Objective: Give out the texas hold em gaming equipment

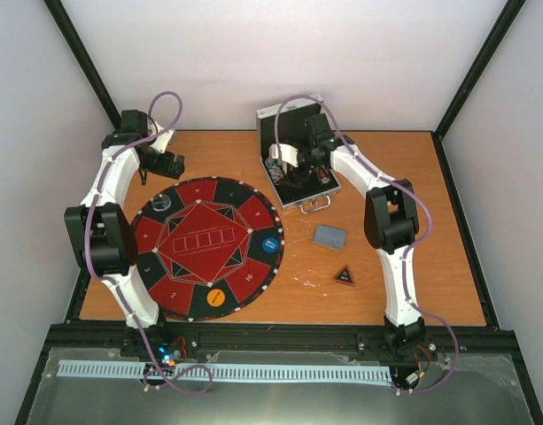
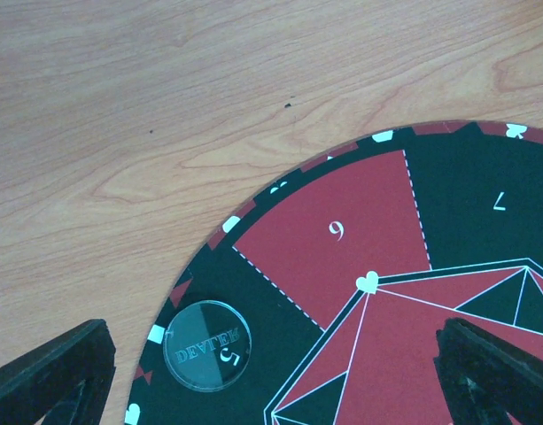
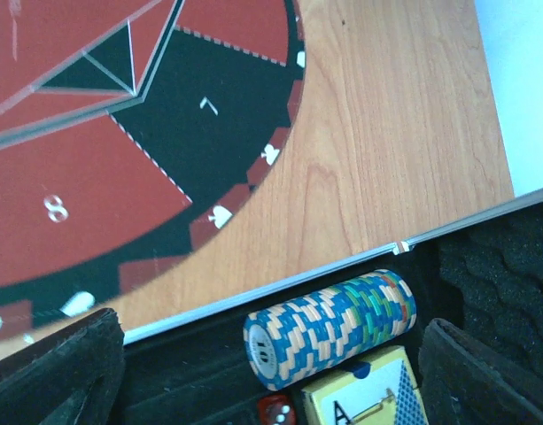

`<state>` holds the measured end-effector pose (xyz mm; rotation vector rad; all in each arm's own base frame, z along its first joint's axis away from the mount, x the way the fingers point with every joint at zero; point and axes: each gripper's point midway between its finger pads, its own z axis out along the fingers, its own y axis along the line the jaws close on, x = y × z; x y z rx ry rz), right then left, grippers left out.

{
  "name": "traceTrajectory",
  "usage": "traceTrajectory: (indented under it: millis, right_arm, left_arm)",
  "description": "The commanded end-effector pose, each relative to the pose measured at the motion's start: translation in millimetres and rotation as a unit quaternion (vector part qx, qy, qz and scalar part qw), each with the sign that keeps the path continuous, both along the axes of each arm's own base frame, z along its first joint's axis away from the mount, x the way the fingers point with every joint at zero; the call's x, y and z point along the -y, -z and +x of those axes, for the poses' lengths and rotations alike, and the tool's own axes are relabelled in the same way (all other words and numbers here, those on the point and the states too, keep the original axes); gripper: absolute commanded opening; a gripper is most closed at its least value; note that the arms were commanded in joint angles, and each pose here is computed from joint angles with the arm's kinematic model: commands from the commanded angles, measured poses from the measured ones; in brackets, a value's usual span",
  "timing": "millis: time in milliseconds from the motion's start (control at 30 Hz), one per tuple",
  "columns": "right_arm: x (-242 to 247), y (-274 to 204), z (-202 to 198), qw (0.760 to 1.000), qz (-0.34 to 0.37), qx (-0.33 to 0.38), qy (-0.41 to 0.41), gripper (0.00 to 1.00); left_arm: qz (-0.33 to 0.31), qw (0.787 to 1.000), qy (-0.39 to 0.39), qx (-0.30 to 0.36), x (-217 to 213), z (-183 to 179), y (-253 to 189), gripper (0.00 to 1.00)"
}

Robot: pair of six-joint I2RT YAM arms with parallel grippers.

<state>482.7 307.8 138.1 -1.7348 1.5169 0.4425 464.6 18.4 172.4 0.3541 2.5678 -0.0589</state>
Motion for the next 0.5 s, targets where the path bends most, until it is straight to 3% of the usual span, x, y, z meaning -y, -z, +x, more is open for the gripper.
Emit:
traceTrajectory:
  millis: [0, 133, 233, 467]
  right_arm:
    - [-2.1, 20.9, 11.4, 0.992, -0.051, 0.09, -0.077, 0.87]
    - [-3.6, 33.2, 18.6, 0.99, -0.066, 0.096, -0.083, 0.82]
    - [-8.0, 46.8, 28.0, 0.988, -0.084, 0.11, -0.072, 0.71]
    - [-8.8, 67.6, 38.4, 0.985, -0.106, 0.119, -0.063, 0.65]
  left_arm:
    - [0.006, 1.0, 0.003, 0.005, -2.9, 2.4, -5.4, 1.0]
    - [0.006, 1.0, 0.006, 0.0, -2.6, 3.5, -0.7, 1.0]
    - [0.006, 1.0, 0.005, -0.006, -3.3, 5.6, 4.6, 1.0]
    - [0.005, 1.0, 0.009, -0.014, -2.8, 7.9, 11.9, 1.0]
